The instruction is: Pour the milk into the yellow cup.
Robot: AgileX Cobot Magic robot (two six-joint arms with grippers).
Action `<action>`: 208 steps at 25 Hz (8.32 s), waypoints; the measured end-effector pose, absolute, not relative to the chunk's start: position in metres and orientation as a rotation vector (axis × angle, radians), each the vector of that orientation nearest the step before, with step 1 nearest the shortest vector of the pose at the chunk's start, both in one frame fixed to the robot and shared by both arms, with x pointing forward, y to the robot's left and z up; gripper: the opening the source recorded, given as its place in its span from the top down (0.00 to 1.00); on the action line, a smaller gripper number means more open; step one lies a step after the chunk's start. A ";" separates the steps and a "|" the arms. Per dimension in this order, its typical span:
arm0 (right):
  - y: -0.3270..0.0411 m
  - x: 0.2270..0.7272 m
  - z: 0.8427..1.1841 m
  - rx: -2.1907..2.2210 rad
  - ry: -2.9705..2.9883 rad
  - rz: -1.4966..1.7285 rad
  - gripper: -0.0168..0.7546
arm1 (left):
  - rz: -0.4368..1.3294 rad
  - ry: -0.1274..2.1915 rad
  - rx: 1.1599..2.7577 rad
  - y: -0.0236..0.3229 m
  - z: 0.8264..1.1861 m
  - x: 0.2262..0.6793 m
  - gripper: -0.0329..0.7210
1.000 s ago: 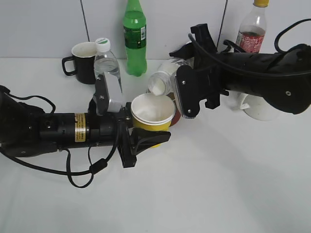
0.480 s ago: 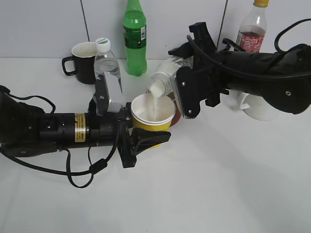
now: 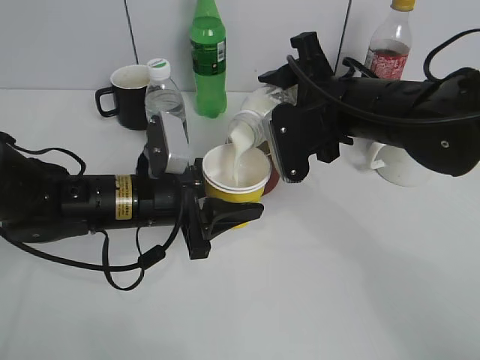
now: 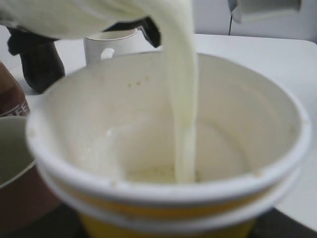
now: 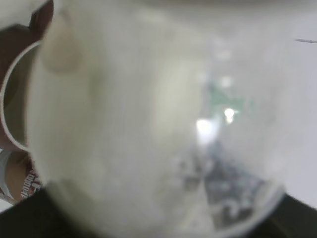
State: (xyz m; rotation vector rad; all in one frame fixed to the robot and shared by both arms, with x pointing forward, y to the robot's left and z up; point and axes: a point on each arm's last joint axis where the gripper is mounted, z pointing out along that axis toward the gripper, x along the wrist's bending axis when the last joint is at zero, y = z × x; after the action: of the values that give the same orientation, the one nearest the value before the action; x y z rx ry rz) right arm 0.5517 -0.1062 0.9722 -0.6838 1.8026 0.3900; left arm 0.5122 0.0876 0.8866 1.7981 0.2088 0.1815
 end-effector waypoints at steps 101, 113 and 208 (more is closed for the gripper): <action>-0.186 0.553 0.833 1.035 1.922 1.293 0.41 | 0.391 0.811 1.778 0.185 0.837 0.550 0.18; -0.191 0.555 0.841 1.110 1.976 1.172 0.26 | 0.431 0.905 1.843 0.198 0.860 0.524 0.18; -0.292 0.231 1.058 1.379 1.670 1.034 0.31 | 0.930 1.525 1.476 0.307 1.063 0.229 0.38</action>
State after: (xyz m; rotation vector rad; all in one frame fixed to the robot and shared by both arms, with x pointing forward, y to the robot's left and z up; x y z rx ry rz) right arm 0.2309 -0.2916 1.0583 1.3786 1.6699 1.0345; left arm 0.2293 0.3073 1.0630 1.4763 1.5255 0.9302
